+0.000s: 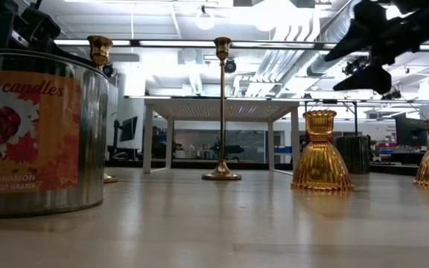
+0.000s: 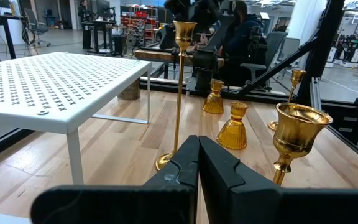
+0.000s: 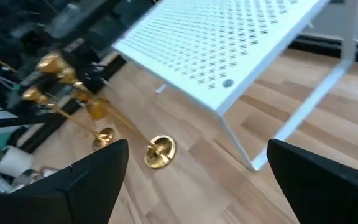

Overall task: Pick & Place candle stick holders
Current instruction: Put the top right silver scented candle on the shelf

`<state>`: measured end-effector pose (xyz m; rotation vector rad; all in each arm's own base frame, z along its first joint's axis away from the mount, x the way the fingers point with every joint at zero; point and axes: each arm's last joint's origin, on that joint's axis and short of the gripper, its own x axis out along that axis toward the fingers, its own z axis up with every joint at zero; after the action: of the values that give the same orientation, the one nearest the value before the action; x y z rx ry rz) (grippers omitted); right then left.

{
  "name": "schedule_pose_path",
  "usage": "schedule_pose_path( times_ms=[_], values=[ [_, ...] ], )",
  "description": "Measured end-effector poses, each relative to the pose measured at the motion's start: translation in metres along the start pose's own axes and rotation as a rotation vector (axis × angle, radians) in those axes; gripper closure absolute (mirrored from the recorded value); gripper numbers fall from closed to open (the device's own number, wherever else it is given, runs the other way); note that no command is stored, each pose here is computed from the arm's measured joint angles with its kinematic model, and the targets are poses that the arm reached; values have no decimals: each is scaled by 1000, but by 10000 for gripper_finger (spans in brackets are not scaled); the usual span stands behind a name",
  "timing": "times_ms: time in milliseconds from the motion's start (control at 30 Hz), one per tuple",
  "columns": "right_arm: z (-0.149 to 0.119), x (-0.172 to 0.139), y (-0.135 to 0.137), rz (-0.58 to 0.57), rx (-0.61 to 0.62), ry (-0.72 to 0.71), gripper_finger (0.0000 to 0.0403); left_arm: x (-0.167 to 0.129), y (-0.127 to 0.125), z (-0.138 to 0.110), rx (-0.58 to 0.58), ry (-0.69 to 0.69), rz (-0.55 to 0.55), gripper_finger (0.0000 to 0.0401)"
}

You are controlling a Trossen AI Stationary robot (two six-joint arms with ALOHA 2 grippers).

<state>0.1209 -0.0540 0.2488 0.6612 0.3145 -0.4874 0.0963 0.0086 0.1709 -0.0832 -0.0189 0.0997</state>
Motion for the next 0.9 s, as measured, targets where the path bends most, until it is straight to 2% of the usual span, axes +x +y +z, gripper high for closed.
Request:
schedule_pose_path(
  times_ms=[100,267,467,667,900],
  values=[
    [13,5,0,-34,18,39,27,0,0,0,0,0,0,398],
    [39,16,-2,-83,-21,85,27,0,0,0,0,0,0,398],
    [61,32,-13,-202,67,137,27,0,0,0,0,0,-1,398],
    [72,45,-28,-294,251,165,27,0,0,0,0,0,0,398],
    [80,47,-41,-399,324,226,27,0,0,0,0,0,0,398]
  ],
)
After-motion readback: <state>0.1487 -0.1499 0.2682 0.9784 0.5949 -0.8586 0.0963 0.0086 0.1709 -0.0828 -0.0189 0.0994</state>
